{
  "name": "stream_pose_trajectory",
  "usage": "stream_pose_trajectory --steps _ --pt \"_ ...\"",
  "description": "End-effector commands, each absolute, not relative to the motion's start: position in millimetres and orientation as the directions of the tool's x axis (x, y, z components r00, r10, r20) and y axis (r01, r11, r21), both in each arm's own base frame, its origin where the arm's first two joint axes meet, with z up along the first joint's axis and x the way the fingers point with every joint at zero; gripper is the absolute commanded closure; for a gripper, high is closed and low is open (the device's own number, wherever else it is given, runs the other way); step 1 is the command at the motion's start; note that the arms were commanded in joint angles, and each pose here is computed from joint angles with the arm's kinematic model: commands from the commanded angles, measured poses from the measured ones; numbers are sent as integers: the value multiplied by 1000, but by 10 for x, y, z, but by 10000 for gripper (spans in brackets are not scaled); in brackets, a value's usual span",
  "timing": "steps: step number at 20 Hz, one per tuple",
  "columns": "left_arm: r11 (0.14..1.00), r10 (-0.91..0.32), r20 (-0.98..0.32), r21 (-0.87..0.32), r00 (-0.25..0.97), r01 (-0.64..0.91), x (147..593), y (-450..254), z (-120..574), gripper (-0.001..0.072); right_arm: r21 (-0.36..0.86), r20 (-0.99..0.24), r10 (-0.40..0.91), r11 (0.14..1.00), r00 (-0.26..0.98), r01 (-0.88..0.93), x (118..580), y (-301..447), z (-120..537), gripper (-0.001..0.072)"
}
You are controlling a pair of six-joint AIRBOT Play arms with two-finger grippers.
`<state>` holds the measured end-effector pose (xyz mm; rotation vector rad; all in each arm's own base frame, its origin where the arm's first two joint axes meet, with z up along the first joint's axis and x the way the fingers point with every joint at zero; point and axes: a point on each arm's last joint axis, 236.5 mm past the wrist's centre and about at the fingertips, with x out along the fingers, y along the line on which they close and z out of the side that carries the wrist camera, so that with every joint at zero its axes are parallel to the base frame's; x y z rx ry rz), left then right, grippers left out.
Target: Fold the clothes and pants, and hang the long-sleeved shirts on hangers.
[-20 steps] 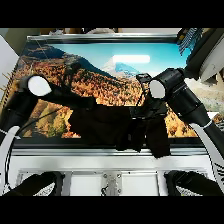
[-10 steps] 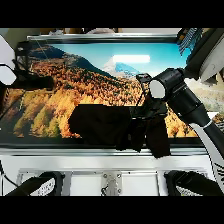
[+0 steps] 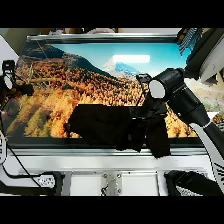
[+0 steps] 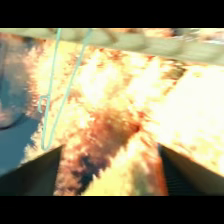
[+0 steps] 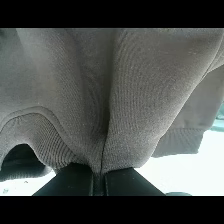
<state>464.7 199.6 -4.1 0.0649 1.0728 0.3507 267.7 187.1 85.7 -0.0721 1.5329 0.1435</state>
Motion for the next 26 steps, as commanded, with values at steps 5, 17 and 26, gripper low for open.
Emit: stream_pose_trajectory --steps 5,17,26 --pt "916 402 -827 361 392 -177 4740 2566 -713 -13 44 -998 48 989 31 -138 2678 1872 855 684" --pt "887 462 -835 436 299 -154 5008 2958 -1052 -13 43 -998 48 990 31 -138 2679 1871 855 683" --pt "889 458 -846 433 274 -151 4962 2987 -1166 418 43 -998 48 989 31 -138 2678 1872 855 683"
